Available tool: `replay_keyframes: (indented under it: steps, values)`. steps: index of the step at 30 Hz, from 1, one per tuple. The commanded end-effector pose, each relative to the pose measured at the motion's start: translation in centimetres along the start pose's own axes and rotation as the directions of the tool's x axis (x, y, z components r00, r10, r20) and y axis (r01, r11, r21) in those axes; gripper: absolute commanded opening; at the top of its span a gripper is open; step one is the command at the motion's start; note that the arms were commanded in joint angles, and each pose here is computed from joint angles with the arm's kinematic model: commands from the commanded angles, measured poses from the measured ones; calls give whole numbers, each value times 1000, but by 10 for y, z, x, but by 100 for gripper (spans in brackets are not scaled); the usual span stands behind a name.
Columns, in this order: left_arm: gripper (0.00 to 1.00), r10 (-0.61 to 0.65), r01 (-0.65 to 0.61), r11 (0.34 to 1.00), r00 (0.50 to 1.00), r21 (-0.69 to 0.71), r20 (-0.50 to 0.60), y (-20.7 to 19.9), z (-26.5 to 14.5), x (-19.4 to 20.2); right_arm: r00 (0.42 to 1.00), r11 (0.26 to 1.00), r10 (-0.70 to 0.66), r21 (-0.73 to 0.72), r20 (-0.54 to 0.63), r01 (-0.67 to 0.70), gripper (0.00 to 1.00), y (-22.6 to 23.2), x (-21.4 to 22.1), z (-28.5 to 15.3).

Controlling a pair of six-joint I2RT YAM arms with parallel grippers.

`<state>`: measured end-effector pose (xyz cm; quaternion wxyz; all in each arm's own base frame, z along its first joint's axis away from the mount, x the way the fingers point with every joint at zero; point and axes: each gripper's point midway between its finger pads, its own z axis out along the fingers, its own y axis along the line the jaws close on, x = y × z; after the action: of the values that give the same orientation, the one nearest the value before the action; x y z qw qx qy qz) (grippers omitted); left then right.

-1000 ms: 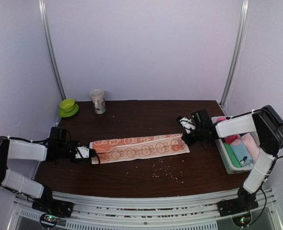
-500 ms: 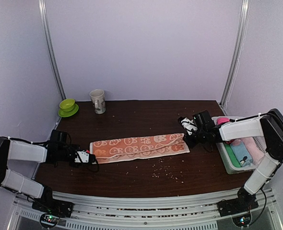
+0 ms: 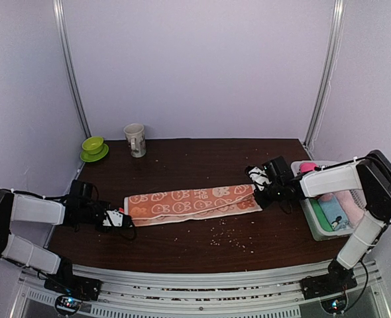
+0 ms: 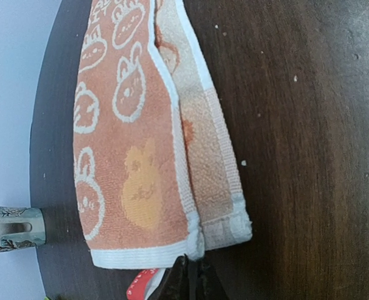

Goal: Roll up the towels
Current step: Fold the towel at the center of the board.

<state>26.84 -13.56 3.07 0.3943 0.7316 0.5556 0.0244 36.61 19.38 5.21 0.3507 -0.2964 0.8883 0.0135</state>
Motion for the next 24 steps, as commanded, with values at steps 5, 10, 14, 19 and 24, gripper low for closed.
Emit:
replay_keyframes:
  steps: [5,10,14,19,24]
  values:
    - [16,-2,2,999,1000,-40,8,8,-3,-1,1000,1000,0,26,-15,0,15,-1,4,1]
    - [31,-3,3,999,1000,-42,5,8,-2,0,1000,1000,-4,21,-13,4,15,-1,0,-1]
    - [35,4,-4,999,1000,-38,-5,7,1,0,1000,1000,-6,17,-15,7,15,1,0,-1]
    - [38,9,-10,999,1000,-42,-19,8,4,1,1000,1000,-6,11,-15,6,15,2,-1,0]
    - [37,24,-27,998,999,-65,-49,11,7,4,1000,1000,-5,7,-16,5,15,4,-1,1]
